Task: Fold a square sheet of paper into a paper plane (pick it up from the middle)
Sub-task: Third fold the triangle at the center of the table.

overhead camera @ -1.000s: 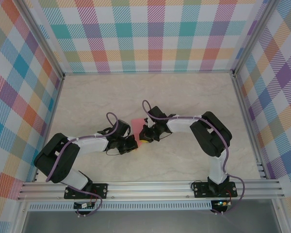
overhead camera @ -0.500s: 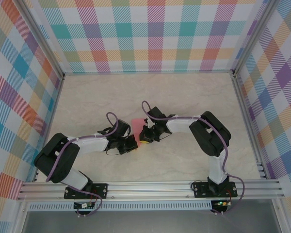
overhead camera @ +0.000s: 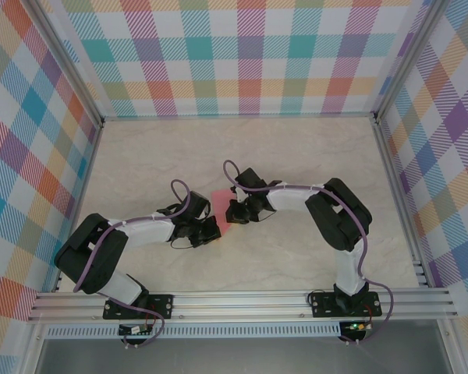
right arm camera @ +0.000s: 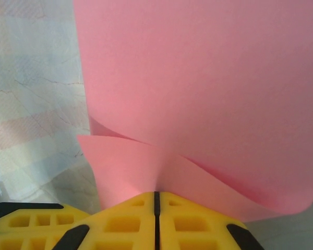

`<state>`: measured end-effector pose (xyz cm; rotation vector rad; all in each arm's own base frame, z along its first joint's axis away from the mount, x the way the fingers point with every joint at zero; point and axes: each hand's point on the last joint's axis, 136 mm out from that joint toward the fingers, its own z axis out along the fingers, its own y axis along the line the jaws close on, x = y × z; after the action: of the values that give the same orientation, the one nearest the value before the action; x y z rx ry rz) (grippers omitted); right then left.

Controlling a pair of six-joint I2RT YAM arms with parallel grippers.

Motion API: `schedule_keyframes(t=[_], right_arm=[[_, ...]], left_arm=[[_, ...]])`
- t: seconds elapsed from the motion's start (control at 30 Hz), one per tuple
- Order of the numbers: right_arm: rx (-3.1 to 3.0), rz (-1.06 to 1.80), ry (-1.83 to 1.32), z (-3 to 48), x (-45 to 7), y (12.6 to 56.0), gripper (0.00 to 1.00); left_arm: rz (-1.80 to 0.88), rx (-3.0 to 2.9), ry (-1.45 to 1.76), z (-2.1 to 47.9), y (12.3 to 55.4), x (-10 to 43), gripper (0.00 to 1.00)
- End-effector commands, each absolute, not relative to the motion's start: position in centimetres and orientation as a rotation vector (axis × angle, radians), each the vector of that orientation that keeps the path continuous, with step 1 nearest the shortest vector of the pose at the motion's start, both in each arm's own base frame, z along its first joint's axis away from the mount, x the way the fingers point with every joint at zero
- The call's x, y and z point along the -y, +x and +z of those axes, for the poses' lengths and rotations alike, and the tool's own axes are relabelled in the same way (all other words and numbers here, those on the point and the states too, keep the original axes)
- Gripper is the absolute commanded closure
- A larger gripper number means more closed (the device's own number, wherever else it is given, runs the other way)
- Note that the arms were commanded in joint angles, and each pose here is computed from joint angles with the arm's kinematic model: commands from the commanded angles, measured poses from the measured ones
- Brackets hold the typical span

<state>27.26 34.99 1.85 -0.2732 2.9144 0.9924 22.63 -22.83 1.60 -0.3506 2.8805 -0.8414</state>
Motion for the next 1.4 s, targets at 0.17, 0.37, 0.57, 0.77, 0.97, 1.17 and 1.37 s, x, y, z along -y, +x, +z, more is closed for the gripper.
schedule_keyframes(t=[0.17, 0.37, 0.57, 0.77, 0.97, 1.17, 1.37], right_arm=[[-2.874, 0.887, -0.320, 0.9, -32.8, 29.8, 0.92], [-2.834, 0.861, -0.298, 1.0, -31.1, 32.5, 0.92], [-2.744, 0.921, -0.307, 5.0, -31.4, 33.7, 0.91], [-2.747, 1.000, -0.256, 6.7, -31.3, 32.4, 0.90], [-2.757, 1.070, -0.191, 7.2, -30.8, 30.5, 0.86], [-2.766, 1.080, -0.129, 7.0, -30.2, 29.7, 0.84], [-2.778, 1.071, -0.111, 6.7, -30.0, 29.4, 0.84]], left_arm=[[-0.533, -3.055, -0.447, -1.7, 19.1, 18.8, 1.00], [-0.534, -3.056, -0.445, -1.6, 19.0, 18.7, 1.00], [-0.558, -3.037, -0.435, -1.1, 19.4, 19.0, 1.00], [-0.680, -2.956, -0.358, 1.6, 21.3, 20.9, 1.00], [-0.751, -2.811, -0.277, 6.7, 24.1, 22.3, 0.86], [-0.644, -2.736, -0.293, 7.7, 26.3, 21.5, 0.80], [-0.741, -2.753, -0.269, 7.3, 26.9, 23.4, 0.81]])
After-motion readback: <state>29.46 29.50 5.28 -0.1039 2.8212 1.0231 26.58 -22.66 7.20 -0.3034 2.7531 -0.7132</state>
